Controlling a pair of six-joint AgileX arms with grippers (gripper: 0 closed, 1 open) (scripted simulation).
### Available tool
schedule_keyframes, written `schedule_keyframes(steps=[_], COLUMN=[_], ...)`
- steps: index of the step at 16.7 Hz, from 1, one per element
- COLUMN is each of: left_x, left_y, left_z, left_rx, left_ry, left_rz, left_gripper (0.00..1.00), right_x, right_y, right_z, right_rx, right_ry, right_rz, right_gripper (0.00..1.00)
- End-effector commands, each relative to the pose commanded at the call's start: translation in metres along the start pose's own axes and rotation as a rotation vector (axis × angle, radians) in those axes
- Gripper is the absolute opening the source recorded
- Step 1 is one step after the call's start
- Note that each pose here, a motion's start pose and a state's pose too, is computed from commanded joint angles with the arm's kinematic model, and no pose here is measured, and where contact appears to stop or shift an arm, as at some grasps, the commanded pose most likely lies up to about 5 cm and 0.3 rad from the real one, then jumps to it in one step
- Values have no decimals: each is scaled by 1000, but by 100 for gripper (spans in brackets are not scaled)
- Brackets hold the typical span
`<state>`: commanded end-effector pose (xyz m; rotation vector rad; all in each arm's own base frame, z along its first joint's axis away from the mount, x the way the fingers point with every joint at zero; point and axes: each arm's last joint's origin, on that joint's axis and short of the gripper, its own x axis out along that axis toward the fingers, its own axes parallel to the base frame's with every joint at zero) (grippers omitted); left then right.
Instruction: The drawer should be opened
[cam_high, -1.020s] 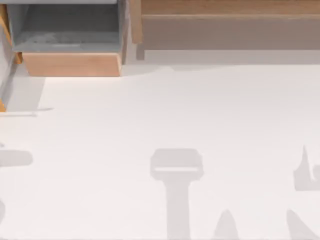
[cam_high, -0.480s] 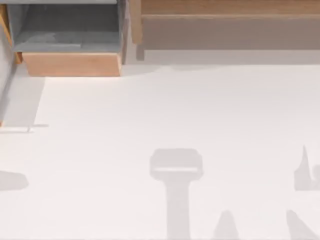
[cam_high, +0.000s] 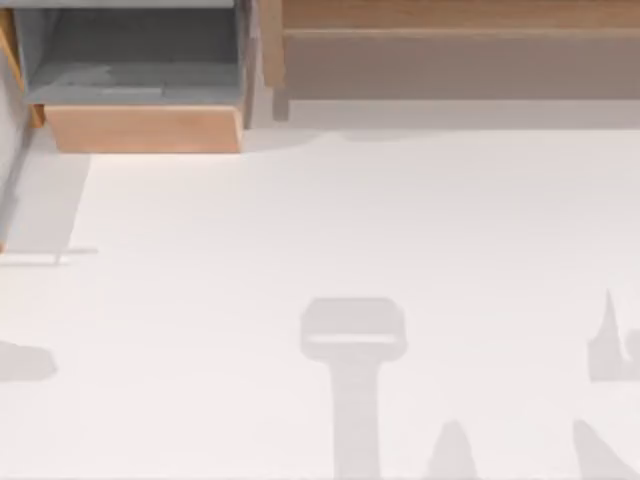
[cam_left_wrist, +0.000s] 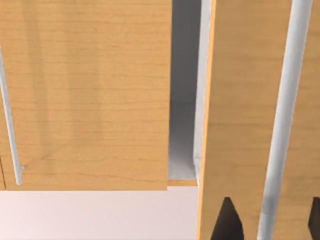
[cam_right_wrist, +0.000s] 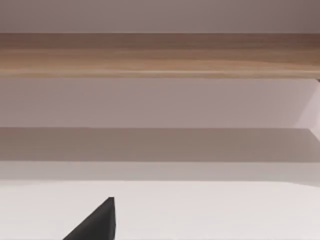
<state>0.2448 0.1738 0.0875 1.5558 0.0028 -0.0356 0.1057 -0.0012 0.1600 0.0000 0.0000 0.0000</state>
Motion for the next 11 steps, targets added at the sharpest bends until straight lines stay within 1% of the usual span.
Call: schedule_keyframes(steps=[5,6,11], left_x=[0,0,0], left_y=[0,0,0], left_z=[0,0,0], left_rx=[0,0,0], left_ry=[0,0,0], left_rz=[0,0,0], left_gripper=[98,100,100], right_x=[0,0,0], right_y=[0,0,0], right_z=[0,0,0], right_rx=[0,0,0], right_ry=[0,0,0], right_rz=[0,0,0], right_gripper=[100,100,100])
